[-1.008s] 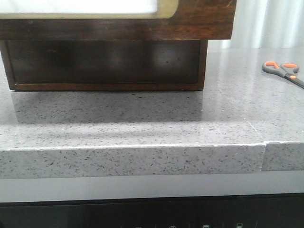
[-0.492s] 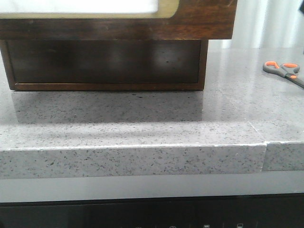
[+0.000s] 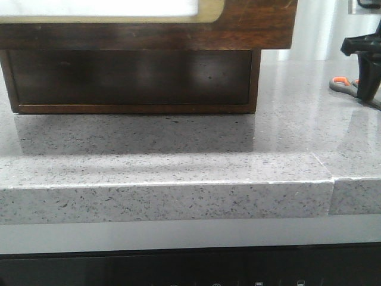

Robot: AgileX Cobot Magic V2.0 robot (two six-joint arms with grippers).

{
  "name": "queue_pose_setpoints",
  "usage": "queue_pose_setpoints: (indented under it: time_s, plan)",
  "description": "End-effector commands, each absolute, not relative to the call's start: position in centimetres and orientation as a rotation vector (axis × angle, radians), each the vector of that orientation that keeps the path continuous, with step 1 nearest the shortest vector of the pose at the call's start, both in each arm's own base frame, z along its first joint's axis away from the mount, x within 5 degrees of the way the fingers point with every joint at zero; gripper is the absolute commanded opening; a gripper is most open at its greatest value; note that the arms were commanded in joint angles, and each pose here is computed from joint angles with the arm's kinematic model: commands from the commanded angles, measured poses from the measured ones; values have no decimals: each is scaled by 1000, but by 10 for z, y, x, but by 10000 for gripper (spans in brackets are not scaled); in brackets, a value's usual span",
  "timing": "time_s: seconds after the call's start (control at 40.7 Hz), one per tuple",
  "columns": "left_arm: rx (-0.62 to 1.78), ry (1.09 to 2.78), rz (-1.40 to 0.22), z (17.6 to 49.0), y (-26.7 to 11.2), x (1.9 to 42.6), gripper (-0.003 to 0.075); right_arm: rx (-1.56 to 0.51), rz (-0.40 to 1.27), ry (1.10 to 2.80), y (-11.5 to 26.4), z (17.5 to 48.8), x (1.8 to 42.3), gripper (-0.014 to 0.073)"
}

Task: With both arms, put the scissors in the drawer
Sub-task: 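Lower the right gripper onto the grey-and-orange scissors and grasp them, then carry the scissors with the right gripper into the open drawer and release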

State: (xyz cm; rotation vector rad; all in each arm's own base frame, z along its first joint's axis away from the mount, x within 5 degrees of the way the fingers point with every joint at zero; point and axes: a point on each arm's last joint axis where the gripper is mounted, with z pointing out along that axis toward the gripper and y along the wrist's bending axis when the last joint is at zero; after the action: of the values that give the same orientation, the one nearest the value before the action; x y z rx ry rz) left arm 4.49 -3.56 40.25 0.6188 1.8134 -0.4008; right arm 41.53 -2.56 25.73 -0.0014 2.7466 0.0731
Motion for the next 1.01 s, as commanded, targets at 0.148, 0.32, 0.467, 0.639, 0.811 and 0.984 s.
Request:
queue_pose_setpoints:
  time_s: [0.148, 0.32, 0.467, 0.639, 0.811, 0.984]
  plan:
    - [583, 1727, -443, 418, -37, 44, 482, -7, 71, 2687, -28, 280, 422, 304]
    - [583, 1727, -443, 418, -37, 44, 482, -8, 72, 2696, -28, 279, 421, 160]
    - [583, 1727, -443, 418, -37, 44, 482, -8, 72, 2695, -28, 281, 420, 101]
    - [583, 1727, -443, 418, -37, 44, 480, -10, 68, 2661, -27, 295, 415, 102]
    - [583, 1727, -443, 418, -37, 44, 480, -15, 57, 2574, -26, 327, 401, 102]
    - [583, 1727, -443, 418, -37, 44, 480, -36, 43, 2429, -19, 375, 376, 102]
